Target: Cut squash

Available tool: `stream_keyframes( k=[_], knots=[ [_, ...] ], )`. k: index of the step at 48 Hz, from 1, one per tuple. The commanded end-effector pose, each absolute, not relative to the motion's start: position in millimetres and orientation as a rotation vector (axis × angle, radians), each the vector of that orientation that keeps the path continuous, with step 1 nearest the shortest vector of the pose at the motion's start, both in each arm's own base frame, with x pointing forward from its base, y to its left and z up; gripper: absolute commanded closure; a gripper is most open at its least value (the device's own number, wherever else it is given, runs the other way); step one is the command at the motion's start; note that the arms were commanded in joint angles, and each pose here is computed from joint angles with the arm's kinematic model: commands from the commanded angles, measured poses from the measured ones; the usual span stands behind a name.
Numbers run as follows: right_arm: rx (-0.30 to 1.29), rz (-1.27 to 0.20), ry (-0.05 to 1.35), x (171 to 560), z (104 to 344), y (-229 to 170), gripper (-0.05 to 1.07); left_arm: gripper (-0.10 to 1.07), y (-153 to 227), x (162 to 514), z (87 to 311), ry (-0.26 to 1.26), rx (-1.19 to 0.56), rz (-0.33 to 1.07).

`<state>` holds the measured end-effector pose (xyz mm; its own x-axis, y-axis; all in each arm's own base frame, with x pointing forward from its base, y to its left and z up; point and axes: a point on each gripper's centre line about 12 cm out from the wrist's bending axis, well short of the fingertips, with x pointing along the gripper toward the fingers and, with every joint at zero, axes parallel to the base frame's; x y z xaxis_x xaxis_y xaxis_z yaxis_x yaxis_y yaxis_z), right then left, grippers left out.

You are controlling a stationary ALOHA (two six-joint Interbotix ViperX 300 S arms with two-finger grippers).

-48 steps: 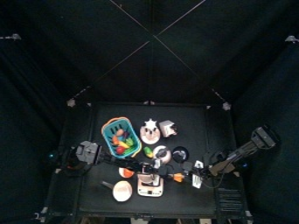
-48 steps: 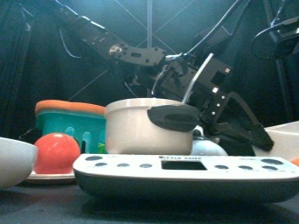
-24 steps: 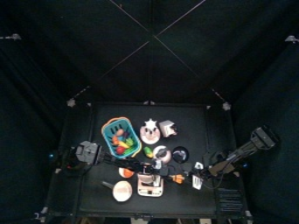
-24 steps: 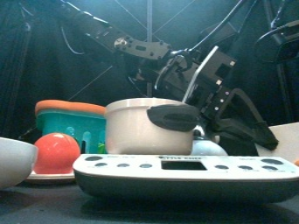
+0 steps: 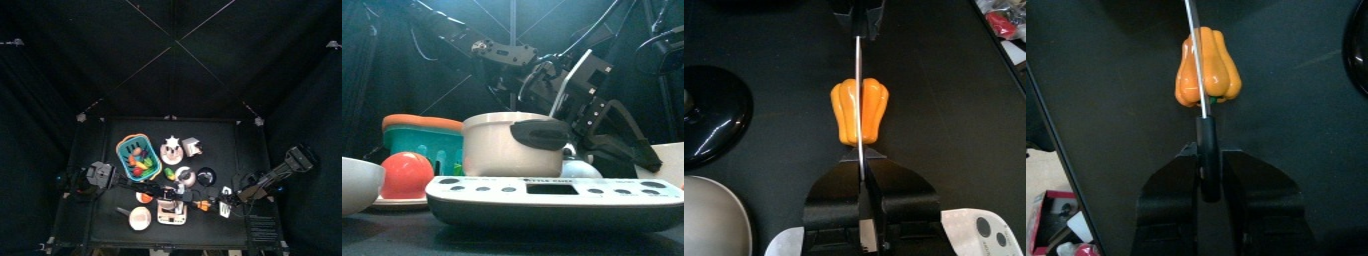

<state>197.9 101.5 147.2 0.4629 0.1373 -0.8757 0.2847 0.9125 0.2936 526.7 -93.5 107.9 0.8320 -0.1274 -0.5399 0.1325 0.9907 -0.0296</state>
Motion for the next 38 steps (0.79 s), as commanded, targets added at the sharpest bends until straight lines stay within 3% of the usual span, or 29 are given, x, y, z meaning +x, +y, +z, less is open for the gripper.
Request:
stream_keyframes(
  k=[1,38],
  knots=[
    [0.445,-0.081,1.077,203,149,104,0.55,0.63,-94,535,126,0.534,-0.001,-0.139],
    [0.432,-0.096,1.104,204,137,103,0.55,0.64,-96,533,115,0.578,0.003,-0.145]
  ],
)
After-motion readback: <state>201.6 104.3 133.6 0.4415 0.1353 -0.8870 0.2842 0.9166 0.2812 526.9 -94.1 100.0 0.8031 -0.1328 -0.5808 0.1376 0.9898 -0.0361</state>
